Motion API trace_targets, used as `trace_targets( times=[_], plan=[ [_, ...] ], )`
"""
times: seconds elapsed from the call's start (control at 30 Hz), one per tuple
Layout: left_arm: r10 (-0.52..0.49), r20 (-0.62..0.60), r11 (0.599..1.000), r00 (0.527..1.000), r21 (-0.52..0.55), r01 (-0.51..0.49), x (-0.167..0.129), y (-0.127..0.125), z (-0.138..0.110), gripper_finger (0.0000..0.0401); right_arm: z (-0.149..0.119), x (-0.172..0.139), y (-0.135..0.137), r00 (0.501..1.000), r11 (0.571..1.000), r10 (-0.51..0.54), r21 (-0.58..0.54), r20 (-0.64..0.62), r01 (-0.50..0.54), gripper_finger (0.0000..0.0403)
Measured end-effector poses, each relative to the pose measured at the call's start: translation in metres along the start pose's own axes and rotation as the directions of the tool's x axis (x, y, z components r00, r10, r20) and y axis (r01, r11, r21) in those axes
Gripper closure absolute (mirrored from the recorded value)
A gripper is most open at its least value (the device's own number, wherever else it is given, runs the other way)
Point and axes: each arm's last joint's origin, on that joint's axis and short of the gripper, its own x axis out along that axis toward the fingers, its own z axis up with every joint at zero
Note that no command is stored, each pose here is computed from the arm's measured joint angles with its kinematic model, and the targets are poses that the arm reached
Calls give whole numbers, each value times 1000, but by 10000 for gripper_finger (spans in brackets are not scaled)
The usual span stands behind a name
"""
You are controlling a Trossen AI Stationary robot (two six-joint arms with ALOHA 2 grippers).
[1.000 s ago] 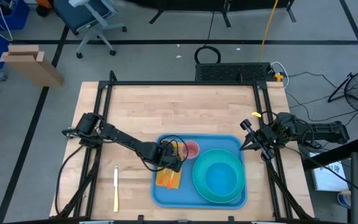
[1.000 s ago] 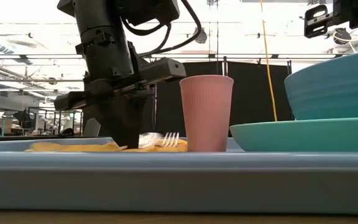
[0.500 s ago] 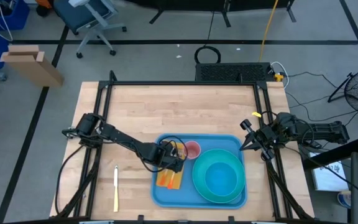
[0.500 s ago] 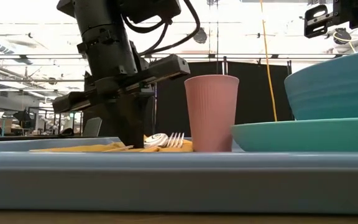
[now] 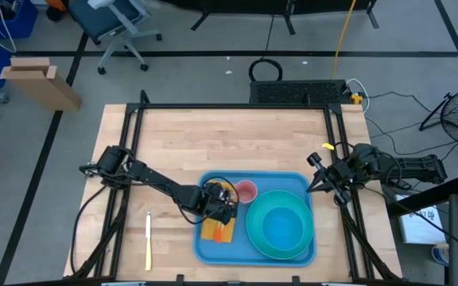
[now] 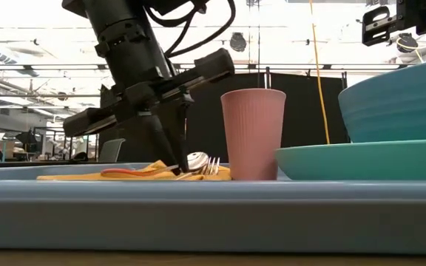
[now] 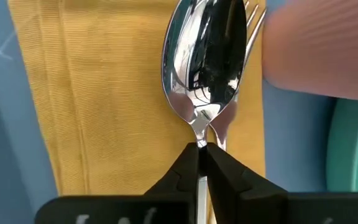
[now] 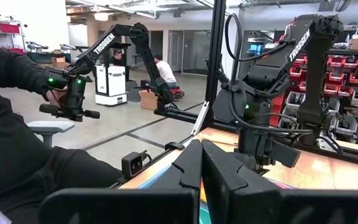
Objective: Set up tray
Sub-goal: Put the orange spoon on the yellow napkin, left of the orange fork, then put the yellow knife on the yellow napkin, left of the orange spoon
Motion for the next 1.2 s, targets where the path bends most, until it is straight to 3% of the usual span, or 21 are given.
trace_targets(
  times=[0.53,0.97,1.2],
  plan=[
    [42,48,998,998,35,-43,-3,7,-9,392,0,0,0,1000,1000,1,-1,0,-1,403],
    [40,55,998,998,51,-43,-3,7,-9,270,0,0,0,1000,1000,1,-1,0,-1,403],
    [-19,-86,977,996,209,36,-33,0,-8,257,0,0,0,1000,1000,1,-4,0,-1,403]
  ],
)
